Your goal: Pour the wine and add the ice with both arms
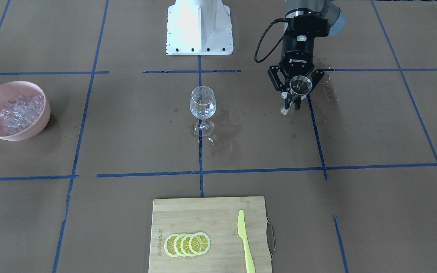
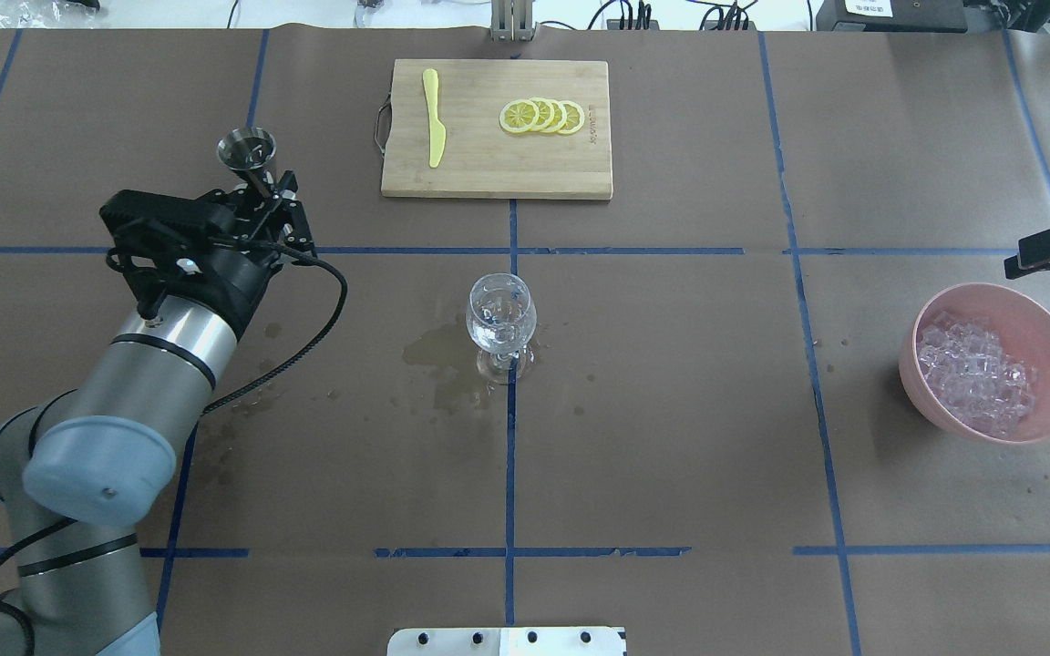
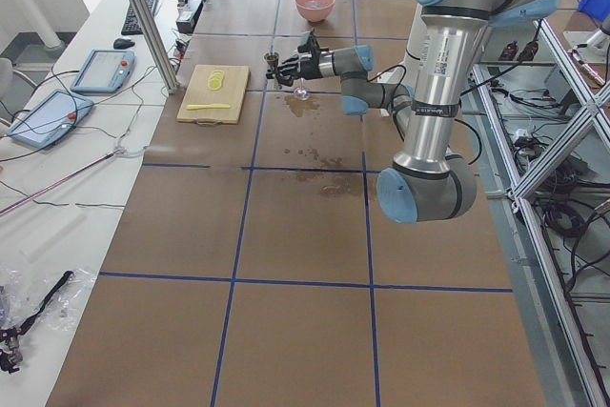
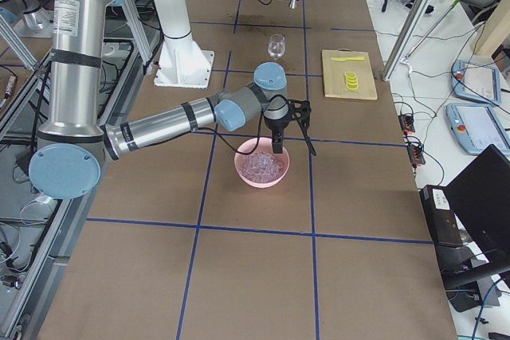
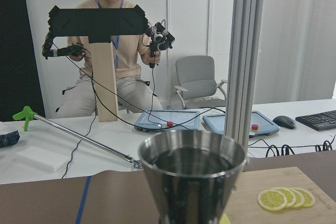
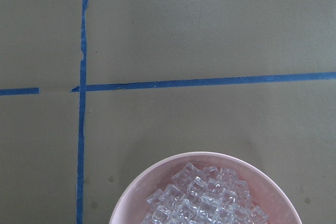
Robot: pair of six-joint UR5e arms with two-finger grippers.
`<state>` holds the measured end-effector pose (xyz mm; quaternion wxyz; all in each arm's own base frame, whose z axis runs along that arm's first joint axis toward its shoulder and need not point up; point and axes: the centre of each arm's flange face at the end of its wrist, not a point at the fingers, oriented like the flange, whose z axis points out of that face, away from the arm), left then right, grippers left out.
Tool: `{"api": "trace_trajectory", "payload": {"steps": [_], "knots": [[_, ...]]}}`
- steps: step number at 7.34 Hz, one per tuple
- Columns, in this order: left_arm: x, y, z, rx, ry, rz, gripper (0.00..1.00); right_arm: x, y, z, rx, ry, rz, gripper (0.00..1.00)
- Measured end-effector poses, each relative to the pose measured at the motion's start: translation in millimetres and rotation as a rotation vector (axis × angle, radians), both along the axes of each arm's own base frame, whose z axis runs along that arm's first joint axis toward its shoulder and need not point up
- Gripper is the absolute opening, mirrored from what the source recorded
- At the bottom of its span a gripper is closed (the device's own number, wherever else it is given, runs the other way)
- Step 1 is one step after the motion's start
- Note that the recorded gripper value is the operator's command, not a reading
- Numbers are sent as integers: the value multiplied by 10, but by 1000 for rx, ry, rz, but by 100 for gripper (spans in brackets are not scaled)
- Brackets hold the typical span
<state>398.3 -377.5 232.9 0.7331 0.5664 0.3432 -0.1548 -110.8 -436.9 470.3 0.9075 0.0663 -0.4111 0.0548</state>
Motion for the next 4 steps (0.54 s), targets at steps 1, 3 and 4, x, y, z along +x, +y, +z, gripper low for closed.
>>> {"api": "trace_trajectory", "payload": {"steps": [1,3,4], "knots": [[159,50,-224,-4,-11,22,0,-37,39,19,-2,1,-3,100],[432,184,-484,-14,-43,62,0,-96,122,92,-2,14,-7,100],[577,234,-640,-27,-86,78,0,-122,153,122,-3,20,-11,100]]}}
